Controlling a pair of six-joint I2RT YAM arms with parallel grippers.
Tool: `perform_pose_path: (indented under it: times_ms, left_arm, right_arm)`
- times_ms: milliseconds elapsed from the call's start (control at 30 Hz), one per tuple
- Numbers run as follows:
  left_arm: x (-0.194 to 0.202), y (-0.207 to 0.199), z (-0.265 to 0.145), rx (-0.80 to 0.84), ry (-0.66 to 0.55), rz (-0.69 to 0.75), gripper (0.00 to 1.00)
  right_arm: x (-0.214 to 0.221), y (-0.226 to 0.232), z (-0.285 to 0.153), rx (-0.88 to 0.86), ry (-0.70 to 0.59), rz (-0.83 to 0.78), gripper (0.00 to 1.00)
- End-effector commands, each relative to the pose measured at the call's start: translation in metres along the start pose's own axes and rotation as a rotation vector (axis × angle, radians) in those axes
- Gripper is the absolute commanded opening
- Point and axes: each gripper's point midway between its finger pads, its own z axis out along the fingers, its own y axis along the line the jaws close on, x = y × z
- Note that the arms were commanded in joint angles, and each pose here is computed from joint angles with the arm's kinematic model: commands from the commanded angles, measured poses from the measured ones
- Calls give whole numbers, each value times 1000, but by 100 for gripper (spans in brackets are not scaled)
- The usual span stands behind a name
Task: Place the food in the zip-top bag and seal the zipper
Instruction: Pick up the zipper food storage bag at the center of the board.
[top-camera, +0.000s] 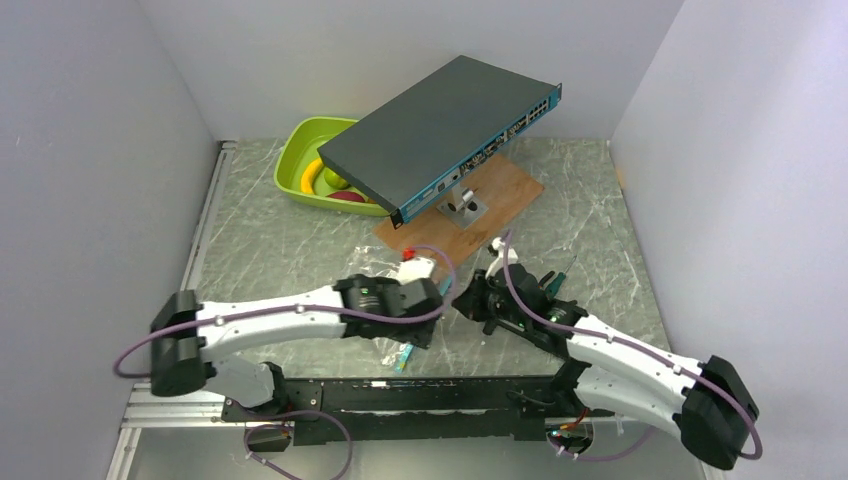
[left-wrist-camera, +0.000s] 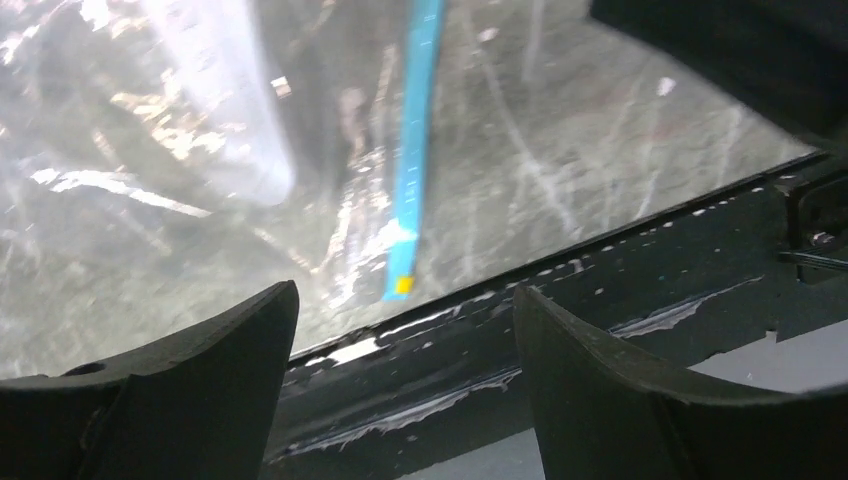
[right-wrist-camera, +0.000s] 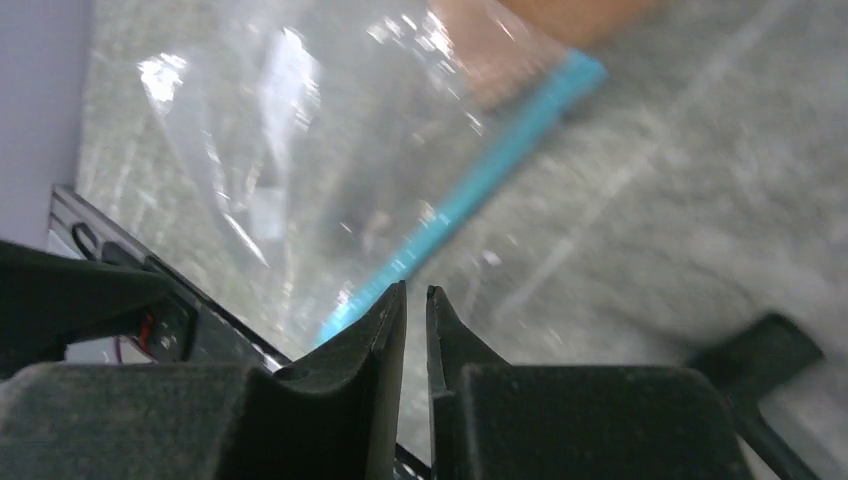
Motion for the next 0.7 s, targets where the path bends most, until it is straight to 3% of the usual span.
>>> perform_pose_path:
  times_ms: [0, 100, 367, 667]
  left_arm:
    - [-12, -30, 9, -70, -72, 128, 81]
    - [-3, -37, 29, -121, -48, 179, 74]
    - [17, -42, 71, -181, 47, 266, 76]
    - [28, -22, 97, -56, 84, 154, 73]
  right_arm:
    - [33, -19, -12, -37, 109, 122, 16]
    - [45, -34, -15, -40, 121, 183, 16]
    - [54, -43, -15, -82, 146, 247, 16]
    - [52, -36, -12, -125, 148, 249, 16]
